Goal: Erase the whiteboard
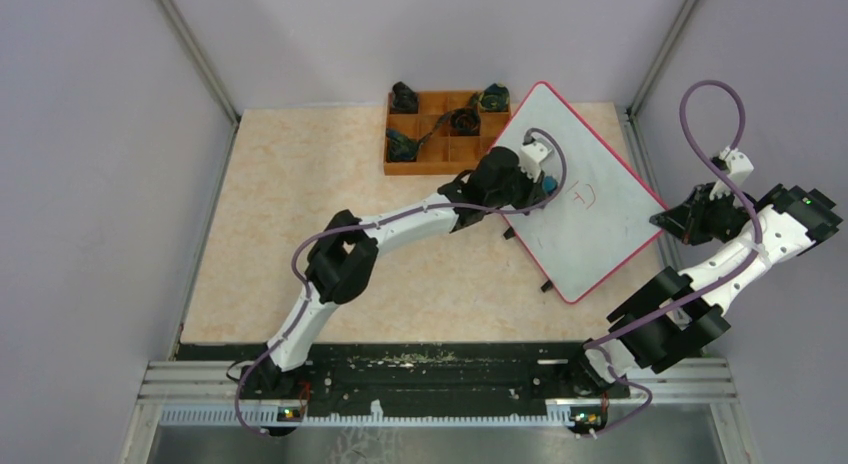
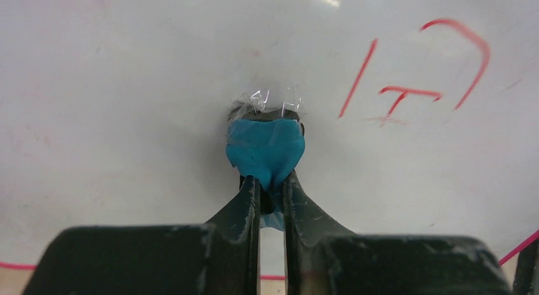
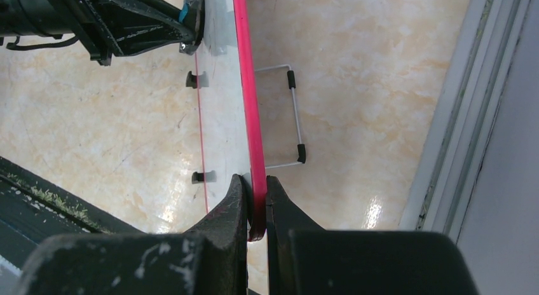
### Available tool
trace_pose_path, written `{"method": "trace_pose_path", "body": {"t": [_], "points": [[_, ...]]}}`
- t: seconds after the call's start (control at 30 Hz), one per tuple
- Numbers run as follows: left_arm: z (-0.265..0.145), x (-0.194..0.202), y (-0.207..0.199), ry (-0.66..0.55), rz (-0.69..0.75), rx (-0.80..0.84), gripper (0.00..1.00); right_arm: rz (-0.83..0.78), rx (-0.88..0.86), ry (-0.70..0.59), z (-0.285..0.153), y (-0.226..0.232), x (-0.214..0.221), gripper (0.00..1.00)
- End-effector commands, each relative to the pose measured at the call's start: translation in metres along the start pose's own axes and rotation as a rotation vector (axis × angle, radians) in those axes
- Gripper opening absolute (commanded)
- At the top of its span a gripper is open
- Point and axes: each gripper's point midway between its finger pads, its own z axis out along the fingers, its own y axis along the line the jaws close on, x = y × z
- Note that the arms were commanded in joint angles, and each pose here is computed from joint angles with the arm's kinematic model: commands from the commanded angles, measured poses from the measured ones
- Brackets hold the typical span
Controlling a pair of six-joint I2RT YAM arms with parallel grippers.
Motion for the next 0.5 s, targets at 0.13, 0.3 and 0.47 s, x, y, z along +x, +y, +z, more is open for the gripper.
{"method": "trace_pose_path", "body": {"t": [0.13,0.3,0.47], "points": [[0.006,-0.057,-0.117,-0.107,0.087,0.180,0.00,-0.115,-0.001,0.098,0.004,0.000,0.019,0.00],[0.003,-0.067,-0.143,-0.131,0.076,0.236,0.00,-0.118,0.000,0.097,0.004,0.000,0.019,0.00],[0.009,-0.061,-0.123,-0.119,0.076,0.188,0.00,-0.118,0.000,0.099,0.004,0.001,0.019,0.00]]}}
